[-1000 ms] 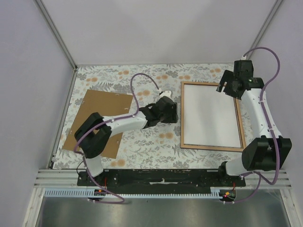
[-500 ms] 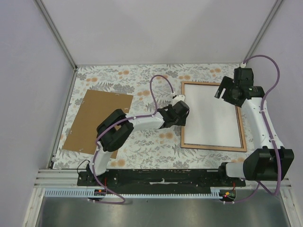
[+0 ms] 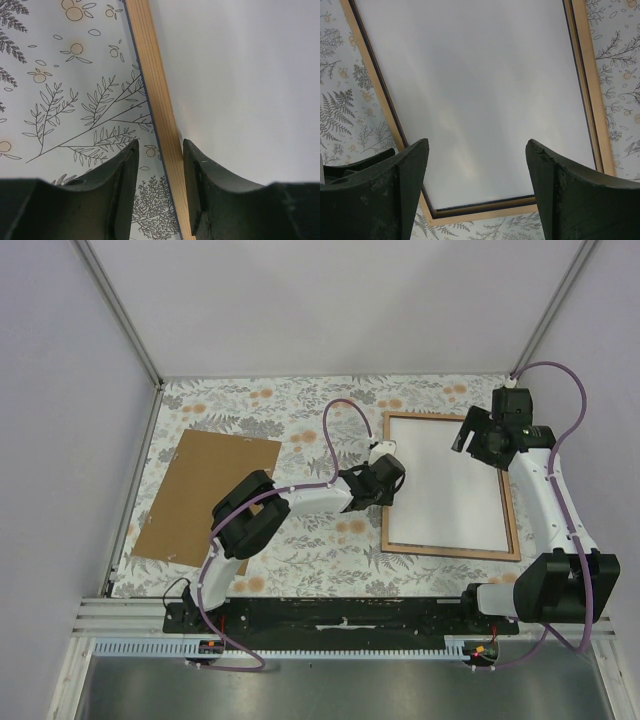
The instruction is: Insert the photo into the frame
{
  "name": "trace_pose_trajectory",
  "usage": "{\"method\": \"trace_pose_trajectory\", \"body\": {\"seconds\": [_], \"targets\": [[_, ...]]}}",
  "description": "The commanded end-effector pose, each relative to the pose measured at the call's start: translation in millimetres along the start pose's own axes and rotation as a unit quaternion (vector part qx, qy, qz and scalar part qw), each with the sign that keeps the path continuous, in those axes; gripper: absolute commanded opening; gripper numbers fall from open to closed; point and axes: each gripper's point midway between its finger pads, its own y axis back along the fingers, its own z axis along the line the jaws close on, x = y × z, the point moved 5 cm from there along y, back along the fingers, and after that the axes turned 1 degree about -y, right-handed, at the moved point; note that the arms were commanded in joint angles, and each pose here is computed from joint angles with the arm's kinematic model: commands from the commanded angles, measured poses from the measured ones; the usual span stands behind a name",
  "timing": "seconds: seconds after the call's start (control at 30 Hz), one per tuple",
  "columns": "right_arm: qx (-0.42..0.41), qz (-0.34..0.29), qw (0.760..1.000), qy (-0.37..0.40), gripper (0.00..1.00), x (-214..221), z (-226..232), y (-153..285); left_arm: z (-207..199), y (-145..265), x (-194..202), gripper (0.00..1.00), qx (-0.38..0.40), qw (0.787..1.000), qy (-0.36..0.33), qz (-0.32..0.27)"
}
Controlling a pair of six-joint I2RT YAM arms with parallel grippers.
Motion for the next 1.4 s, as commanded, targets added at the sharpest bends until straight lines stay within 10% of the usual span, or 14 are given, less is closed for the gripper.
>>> {"method": "trace_pose_trajectory", "body": {"seconds": [0.0, 0.8, 1.37], "targets": [[-0.012, -0.026, 1.0, -0.003, 0.86, -7.3, 3.3, 5.9, 2.9, -5.7, -3.6, 0.44, -0.02, 1.0, -0.013, -0.011], [-0.028, -0.016, 0.999, -0.005, 0.85, 6.0, 7.5, -0.1, 89.3, 53.6, 49.1, 0.06, -0.113, 0.993, 0.04, -0.009], [-0.057, 0.012, 0.998, 0.021, 0.85, 25.6, 52.7, -21.3, 153.7, 125.5, 96.5, 0.02, -0.15, 0.982, 0.119, -0.012]]}}
